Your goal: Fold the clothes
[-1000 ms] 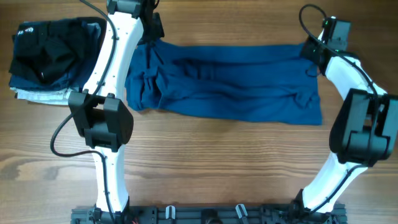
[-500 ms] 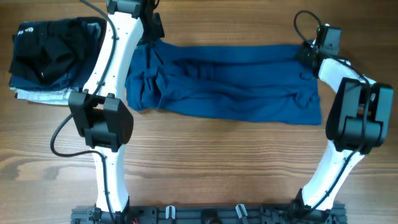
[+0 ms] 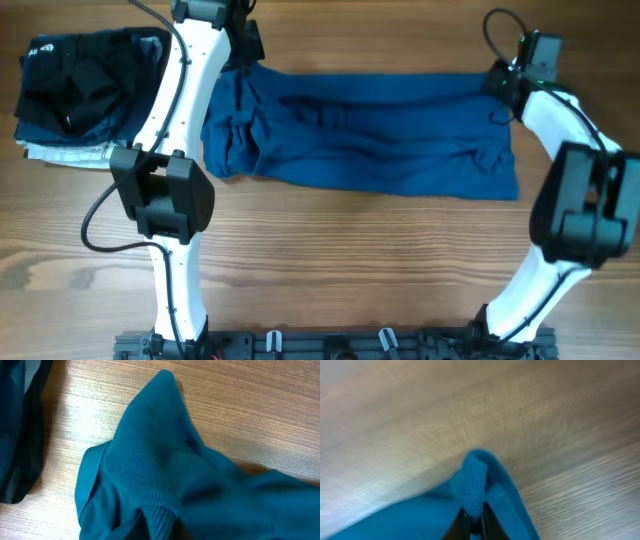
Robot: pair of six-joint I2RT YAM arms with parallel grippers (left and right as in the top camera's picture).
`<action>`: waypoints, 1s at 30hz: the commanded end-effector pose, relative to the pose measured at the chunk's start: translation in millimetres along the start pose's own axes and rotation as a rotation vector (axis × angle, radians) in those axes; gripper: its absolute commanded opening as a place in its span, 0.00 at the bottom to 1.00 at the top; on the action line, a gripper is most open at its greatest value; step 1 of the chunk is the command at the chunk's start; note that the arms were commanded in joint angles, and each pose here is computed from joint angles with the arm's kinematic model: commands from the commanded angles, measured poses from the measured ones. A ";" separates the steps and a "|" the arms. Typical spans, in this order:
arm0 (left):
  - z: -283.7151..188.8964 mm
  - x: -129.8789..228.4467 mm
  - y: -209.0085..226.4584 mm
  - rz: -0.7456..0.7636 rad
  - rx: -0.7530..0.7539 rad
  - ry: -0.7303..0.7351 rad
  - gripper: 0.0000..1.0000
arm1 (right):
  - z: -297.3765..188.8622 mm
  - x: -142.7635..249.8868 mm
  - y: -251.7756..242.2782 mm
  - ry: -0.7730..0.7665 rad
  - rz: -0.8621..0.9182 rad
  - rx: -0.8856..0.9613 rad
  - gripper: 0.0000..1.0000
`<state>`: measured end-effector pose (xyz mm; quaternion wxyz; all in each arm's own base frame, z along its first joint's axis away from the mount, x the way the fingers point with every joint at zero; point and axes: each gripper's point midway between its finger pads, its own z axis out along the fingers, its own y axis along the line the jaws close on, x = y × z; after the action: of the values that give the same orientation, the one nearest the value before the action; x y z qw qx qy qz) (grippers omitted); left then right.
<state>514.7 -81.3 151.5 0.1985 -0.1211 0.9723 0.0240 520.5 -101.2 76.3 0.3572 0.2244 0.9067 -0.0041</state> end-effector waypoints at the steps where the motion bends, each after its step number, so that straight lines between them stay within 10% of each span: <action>1: -23.2 -6.1 4.1 -0.024 0.018 -0.033 0.04 | -60.7 -37.6 -0.3 -0.083 0.016 -0.013 0.04; 11: -59.4 51.4 37.4 0.008 -0.077 0.171 0.04 | -131.0 38.2 -25.2 0.289 0.131 -0.033 0.04; 25: 8.1 102.9 58.7 0.041 -0.189 0.319 0.17 | -124.8 115.6 -60.0 0.514 0.116 0.106 0.04; 30: 7.8 100.8 68.1 0.047 -0.212 0.318 0.73 | -120.4 113.1 -81.9 0.497 0.171 0.130 0.74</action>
<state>412.7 -46.9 99.8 0.0233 -0.1202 0.9876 0.0981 341.9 -96.6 84.5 0.1129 0.3017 0.9461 0.0346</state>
